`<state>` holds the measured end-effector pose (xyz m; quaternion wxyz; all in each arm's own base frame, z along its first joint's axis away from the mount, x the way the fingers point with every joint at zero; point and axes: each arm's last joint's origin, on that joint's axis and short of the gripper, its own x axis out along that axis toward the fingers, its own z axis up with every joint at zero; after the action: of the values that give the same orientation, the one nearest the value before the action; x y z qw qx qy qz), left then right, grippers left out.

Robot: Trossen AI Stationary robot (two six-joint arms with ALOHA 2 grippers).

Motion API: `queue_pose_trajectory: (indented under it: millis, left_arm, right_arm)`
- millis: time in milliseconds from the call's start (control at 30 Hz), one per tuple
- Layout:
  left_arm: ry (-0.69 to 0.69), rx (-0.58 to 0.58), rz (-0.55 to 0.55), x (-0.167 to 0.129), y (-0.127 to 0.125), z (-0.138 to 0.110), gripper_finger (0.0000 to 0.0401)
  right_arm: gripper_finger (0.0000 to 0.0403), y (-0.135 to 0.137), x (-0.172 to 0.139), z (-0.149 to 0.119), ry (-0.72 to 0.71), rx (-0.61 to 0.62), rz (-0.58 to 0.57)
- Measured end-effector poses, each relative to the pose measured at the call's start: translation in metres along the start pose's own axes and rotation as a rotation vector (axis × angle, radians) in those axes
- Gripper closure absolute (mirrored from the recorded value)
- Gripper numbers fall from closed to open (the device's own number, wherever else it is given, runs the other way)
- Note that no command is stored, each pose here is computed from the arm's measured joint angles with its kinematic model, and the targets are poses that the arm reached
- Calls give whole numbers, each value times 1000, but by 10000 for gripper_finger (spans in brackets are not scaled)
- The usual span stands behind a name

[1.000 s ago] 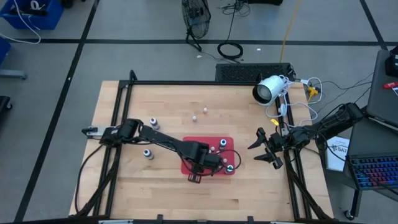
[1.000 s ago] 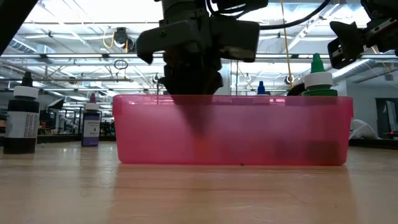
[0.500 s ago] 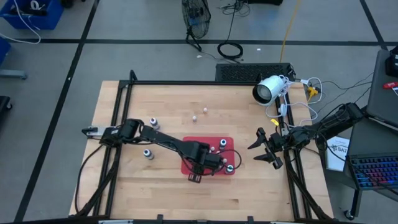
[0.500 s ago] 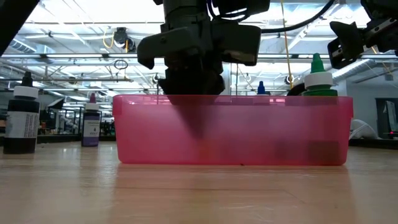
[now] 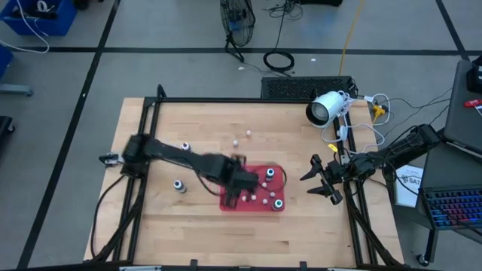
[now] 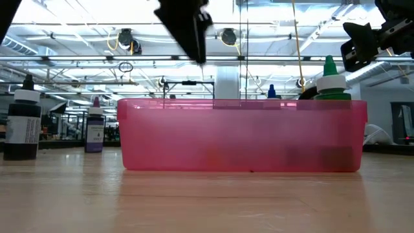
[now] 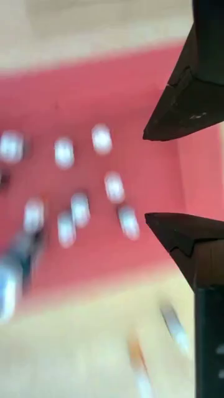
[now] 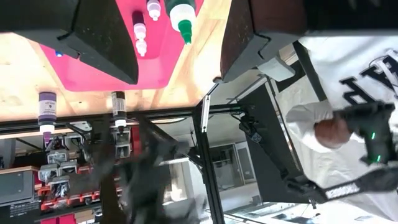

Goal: Pick & Place food coloring
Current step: Put the small black food coloring bottle into the pink bin

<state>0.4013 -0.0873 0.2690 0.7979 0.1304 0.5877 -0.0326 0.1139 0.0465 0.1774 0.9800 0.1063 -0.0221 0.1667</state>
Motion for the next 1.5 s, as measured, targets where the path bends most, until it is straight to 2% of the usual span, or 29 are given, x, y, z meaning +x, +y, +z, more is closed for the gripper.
queue_pose_trajectory:
  millis: [133, 233, 367, 467, 567, 733, 1100, 1333, 1500]
  left_arm:
    - [-72, -130, 203, -39, 50, -13, 200]
    - [-73, -306, 266, -47, 105, -29, 190]
    - [-35, -538, 180, -29, 180, -58, 175]
    - [7, -582, 103, 1, 209, -74, 164]
    - [81, -564, 71, 27, 214, -83, 158]
    - [139, -520, 43, 52, 205, -84, 157]
    - [91, -528, 36, 76, 183, -79, 157]
    - [72, -575, 49, 90, 187, -89, 157]
    - [49, -586, 15, 97, 189, -94, 157]
  right_arm:
    - [186, 0, 0, 0, 0, 0, 0]
    - [184, 0, 0, 0, 0, 0, 0]
    - [185, 0, 0, 0, 0, 0, 0]
    - [187, 0, 0, 0, 0, 0, 0]
    - [187, 0, 0, 0, 0, 0, 0]
    - [184, 0, 0, 0, 0, 0, 0]
    - [187, 0, 0, 0, 0, 0, 0]
    - [187, 0, 0, 0, 0, 0, 0]
    - [186, 0, 0, 0, 0, 0, 0]
